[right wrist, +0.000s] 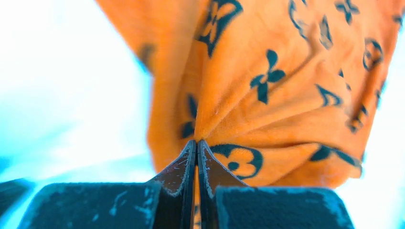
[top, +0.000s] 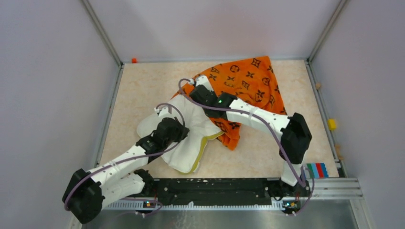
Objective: Put the pillow into the pillowcase
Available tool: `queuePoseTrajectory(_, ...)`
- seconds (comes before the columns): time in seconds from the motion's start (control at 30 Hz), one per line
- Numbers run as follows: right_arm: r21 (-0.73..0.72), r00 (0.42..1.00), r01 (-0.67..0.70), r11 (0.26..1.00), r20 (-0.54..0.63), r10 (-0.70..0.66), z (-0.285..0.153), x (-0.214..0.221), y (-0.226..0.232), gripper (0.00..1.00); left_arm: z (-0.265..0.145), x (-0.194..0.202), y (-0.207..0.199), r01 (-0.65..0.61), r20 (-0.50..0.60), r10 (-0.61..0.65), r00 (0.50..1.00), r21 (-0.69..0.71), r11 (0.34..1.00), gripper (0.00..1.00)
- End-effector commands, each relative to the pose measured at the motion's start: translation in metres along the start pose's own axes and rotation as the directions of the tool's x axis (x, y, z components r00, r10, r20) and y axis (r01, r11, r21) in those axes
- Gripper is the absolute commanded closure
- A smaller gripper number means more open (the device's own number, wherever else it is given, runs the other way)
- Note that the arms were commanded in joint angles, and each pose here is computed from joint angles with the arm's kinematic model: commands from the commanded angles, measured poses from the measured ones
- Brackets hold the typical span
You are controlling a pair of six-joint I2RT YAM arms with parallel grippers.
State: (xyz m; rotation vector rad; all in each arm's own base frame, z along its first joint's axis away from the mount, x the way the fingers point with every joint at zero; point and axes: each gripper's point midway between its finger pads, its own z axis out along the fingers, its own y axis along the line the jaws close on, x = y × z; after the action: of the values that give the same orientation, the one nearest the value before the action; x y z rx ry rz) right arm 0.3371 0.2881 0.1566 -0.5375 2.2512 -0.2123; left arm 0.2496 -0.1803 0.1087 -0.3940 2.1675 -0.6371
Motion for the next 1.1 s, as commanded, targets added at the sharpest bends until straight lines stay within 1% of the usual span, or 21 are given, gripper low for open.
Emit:
queuePoseTrajectory(0.0, -0.182, 0.988, -0.067, 0.981, 0.125, 0.090, -0.072, -0.040, 0.046, 1.00, 0.010, -0.001, -0.018, 0.025, -0.013, -0.024, 1.000, 0.064, 0.998, 1.00)
queuePoseTrajectory(0.07, -0.172, 0.987, -0.113, 0.979, 0.097, 0.131, -0.063, -0.023, 0.031, 1.00, 0.012, -0.002, -0.025, 0.021, -0.025, -0.019, 1.000, 0.074, 0.997, 1.00)
queuePoseTrajectory(0.13, -0.175, 0.981, -0.183, 0.967, 0.037, 0.192, -0.050, 0.001, 0.014, 0.99, 0.012, -0.007, -0.034, 0.015, -0.024, -0.013, 1.000, 0.090, 0.996, 1.00)
queuePoseTrajectory(0.17, -0.175, 0.973, -0.219, 0.960, 0.030, 0.228, -0.049, 0.009, 0.005, 0.83, 0.012, -0.010, -0.038, 0.013, -0.019, -0.011, 1.000, 0.099, 0.995, 1.00)
queuePoseTrajectory(0.2, -0.171, 0.967, -0.245, 0.954, 0.028, 0.253, -0.049, 0.019, -0.001, 0.63, 0.012, -0.013, -0.041, 0.012, -0.012, -0.011, 1.000, 0.104, 0.994, 1.00)
queuePoseTrajectory(0.23, -0.170, 0.957, -0.279, 0.945, 0.034, 0.288, -0.050, 0.025, -0.007, 0.49, 0.011, -0.017, -0.045, 0.014, -0.003, -0.013, 1.000, 0.111, 0.994, 1.00)
queuePoseTrajectory(0.27, -0.173, 0.940, -0.328, 0.928, 0.036, 0.339, -0.052, 0.031, -0.012, 0.38, 0.011, -0.020, -0.048, 0.020, 0.002, -0.020, 1.000, 0.115, 0.993, 1.00)
queuePoseTrajectory(0.3, -0.156, 0.927, -0.368, 0.917, 0.020, 0.375, -0.049, 0.047, -0.021, 0.30, 0.011, -0.023, -0.048, 0.032, 0.010, -0.033, 0.999, 0.110, 0.993, 1.00)
queuePoseTrajectory(0.4, -0.102, 0.865, -0.499, 0.860, 0.005, 0.502, -0.048, 0.077, -0.048, 0.28, 0.009, -0.029, -0.053, 0.057, 0.016, -0.059, 0.998, 0.104, 0.993, 1.00)
queuePoseTrajectory(0.5, -0.093, 0.809, -0.586, 0.805, -0.015, 0.587, -0.046, 0.103, -0.059, 0.27, 0.007, -0.039, -0.061, 0.074, 0.026, -0.078, 0.997, 0.109, 0.991, 1.00)
queuePoseTrajectory(0.63, -0.136, 0.788, -0.615, 0.776, -0.075, 0.611, -0.033, 0.132, -0.042, 0.25, 0.007, -0.046, -0.072, 0.072, 0.030, -0.076, 0.997, 0.121, 0.990, 1.00)
queuePoseTrajectory(0.7, -0.197, 0.778, -0.625, 0.755, -0.090, 0.621, -0.022, 0.132, -0.024, 0.24, 0.008, -0.048, -0.078, 0.071, 0.025, -0.075, 0.997, 0.130, 0.989, 1.00)
queuePoseTrajectory(0.73, -0.211, 0.782, -0.621, 0.754, -0.108, 0.614, -0.016, 0.138, -0.016, 0.24, 0.009, -0.049, -0.080, 0.071, 0.022, -0.074, 0.997, 0.136, 0.988, 1.00)
queuePoseTrajectory(0.77, -0.231, 0.777, -0.625, 0.746, -0.097, 0.622, -0.010, 0.134, -0.011, 0.25, 0.009, -0.050, -0.083, 0.072, 0.020, -0.075, 0.997, 0.142, 0.987, 1.00)
queuePoseTrajectory(0.8, -0.222, 0.783, -0.619, 0.753, -0.102, 0.613, -0.005, 0.134, -0.009, 0.29, 0.008, -0.052, -0.087, 0.070, 0.020, -0.074, 0.997, 0.153, 0.986, 1.00)
queuePoseTrajectory(0.83, -0.209, 0.792, -0.609, 0.765, -0.104, 0.602, -0.001, 0.130, -0.009, 0.36, 0.007, -0.056, -0.093, 0.069, 0.024, -0.075, 0.997, 0.169, 0.983, 1.00)
queuePoseTrajectory(0.87, -0.206, 0.805, -0.592, 0.779, -0.100, 0.585, -0.003, 0.120, -0.009, 0.50, 0.004, -0.063, -0.103, 0.070, 0.032, -0.077, 0.996, 0.195, 0.978, 1.00)
queuePoseTrajectory(0.93, -0.232, 0.830, -0.549, 0.803, -0.041, 0.556, -0.023, 0.084, -0.010, 0.99, -0.001, -0.076, -0.122, 0.074, 0.049, -0.088, 0.995, 0.247, 0.966, 1.00)
queuePoseTrajectory(1.03, -0.336, 0.858, -0.444, 0.831, 0.108, 0.502, -0.096, 0.007, 0.007, 1.00, 0.000, -0.091, -0.149, 0.088, 0.061, -0.110, 0.992, 0.283, 0.955, 1.00)
queuePoseTrajectory(1.07, -0.379, 0.868, -0.403, 0.833, 0.130, 0.479, -0.119, -0.011, 0.019, 1.00, 0.003, -0.094, -0.156, 0.088, 0.066, -0.112, 0.992, 0.287, 0.954, 1.00)
